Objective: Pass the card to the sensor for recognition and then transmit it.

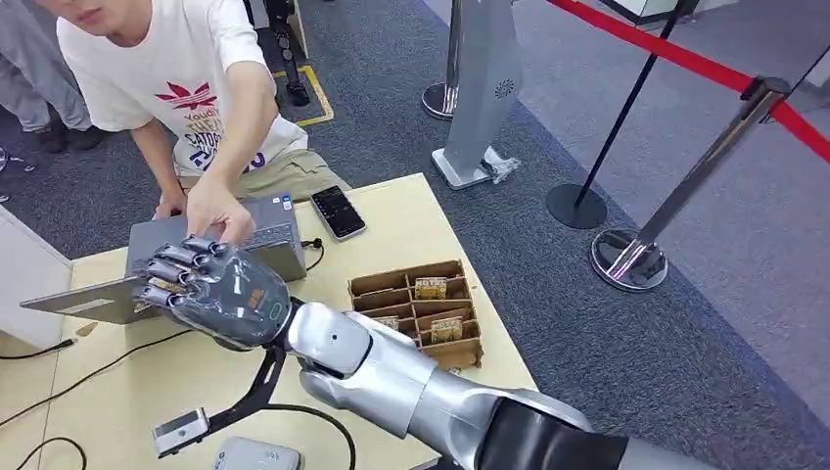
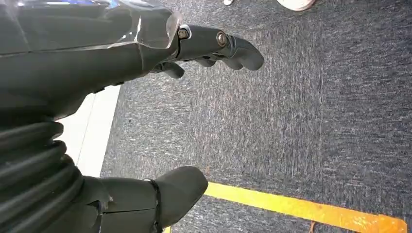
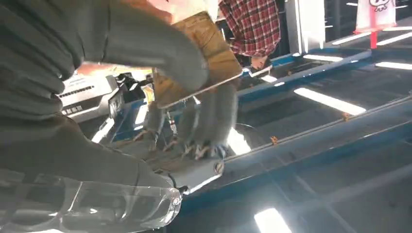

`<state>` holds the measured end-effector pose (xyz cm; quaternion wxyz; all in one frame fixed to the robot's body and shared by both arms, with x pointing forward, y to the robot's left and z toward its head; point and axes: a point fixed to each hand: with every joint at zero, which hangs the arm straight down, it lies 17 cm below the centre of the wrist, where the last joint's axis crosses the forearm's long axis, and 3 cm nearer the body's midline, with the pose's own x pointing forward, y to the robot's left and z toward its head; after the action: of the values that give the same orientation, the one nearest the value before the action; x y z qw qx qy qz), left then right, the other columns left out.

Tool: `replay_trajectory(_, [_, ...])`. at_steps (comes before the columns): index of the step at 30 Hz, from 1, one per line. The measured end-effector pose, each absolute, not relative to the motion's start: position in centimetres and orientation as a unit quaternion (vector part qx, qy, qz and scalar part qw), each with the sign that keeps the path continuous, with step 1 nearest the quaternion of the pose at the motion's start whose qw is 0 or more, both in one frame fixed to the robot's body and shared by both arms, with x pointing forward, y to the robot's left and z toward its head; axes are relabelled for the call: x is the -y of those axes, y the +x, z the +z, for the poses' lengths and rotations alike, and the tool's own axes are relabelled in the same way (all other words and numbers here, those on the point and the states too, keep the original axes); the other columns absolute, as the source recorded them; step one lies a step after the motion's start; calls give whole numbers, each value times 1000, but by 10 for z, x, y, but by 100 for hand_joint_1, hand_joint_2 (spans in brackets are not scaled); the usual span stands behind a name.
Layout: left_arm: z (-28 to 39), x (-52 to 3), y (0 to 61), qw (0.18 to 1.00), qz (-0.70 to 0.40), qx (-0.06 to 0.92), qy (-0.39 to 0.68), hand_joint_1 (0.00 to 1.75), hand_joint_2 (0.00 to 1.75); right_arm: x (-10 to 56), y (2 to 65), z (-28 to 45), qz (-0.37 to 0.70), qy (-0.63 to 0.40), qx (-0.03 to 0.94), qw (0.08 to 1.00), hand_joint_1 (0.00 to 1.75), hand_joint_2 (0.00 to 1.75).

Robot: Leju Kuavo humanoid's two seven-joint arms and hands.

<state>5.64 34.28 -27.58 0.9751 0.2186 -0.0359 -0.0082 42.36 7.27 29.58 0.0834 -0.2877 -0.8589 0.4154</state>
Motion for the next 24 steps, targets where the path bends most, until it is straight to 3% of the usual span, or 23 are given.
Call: replay_trajectory(24, [-276, -341, 58, 975, -17, 42, 216, 0, 175, -65, 431, 303, 394, -282, 868, 114, 175, 175])
